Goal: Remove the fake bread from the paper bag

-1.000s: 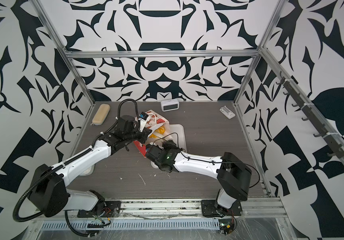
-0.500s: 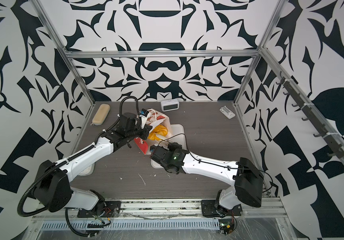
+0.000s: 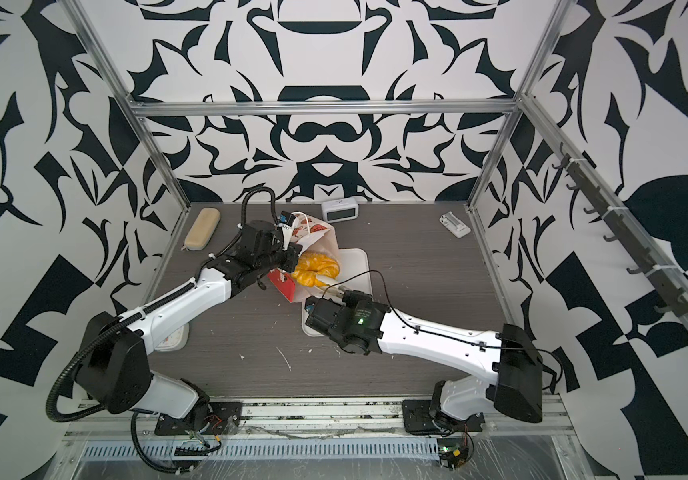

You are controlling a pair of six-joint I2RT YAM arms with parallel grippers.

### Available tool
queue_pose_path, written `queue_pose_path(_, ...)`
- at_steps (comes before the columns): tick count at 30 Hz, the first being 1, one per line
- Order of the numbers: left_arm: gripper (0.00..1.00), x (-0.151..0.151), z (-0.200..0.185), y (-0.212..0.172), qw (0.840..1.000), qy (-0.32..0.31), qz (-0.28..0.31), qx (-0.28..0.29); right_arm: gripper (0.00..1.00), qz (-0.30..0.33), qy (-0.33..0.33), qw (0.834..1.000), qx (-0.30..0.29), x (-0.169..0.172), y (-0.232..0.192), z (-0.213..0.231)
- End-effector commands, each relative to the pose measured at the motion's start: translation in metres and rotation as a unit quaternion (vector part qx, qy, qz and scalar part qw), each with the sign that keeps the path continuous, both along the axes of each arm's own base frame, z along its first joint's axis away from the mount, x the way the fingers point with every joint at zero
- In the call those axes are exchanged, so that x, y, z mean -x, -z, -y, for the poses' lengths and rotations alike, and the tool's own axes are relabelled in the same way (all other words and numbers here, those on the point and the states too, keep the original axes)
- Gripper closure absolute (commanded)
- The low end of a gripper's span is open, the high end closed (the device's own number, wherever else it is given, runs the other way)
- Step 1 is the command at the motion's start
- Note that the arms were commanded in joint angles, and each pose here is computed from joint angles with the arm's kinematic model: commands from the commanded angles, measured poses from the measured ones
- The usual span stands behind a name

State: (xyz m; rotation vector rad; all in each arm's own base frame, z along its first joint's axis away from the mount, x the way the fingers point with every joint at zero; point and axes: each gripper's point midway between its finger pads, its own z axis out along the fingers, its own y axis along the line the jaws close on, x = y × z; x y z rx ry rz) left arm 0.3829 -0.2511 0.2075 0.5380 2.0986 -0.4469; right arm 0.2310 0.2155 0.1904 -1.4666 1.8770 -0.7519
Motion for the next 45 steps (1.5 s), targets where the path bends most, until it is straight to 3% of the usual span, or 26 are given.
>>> queue_pose_path(1,1.00,-0.018,-0.003,-0.015,0.999,-0.030,0.018,0.015,1.00,0.008,0.007,0.999,-0.039,0.005,-0.023,0.003)
queue_pose_path(11,1.00,-0.024,-0.006,-0.006,0.999,-0.043,0.012,0.004,1.00,0.014,0.043,0.999,-0.003,0.012,-0.036,0.029)
queue_pose_path(20,1.00,-0.032,-0.022,-0.007,0.997,-0.077,0.009,0.010,1.00,0.024,0.085,0.994,-0.065,0.027,-0.054,0.059)
queue_pose_path(25,1.00,-0.031,-0.028,-0.017,0.996,-0.088,0.022,0.025,1.00,0.050,0.100,0.991,-0.069,0.025,-0.058,0.070)
queue_pose_path(34,1.00,-0.012,-0.040,-0.054,0.992,-0.089,0.073,0.057,1.00,0.056,0.105,0.990,-0.080,0.019,-0.048,0.065)
queue_pose_path(45,1.00,0.002,-0.045,-0.064,0.992,-0.074,0.085,0.059,1.00,-0.004,0.121,0.989,-0.083,-0.002,-0.003,0.046)
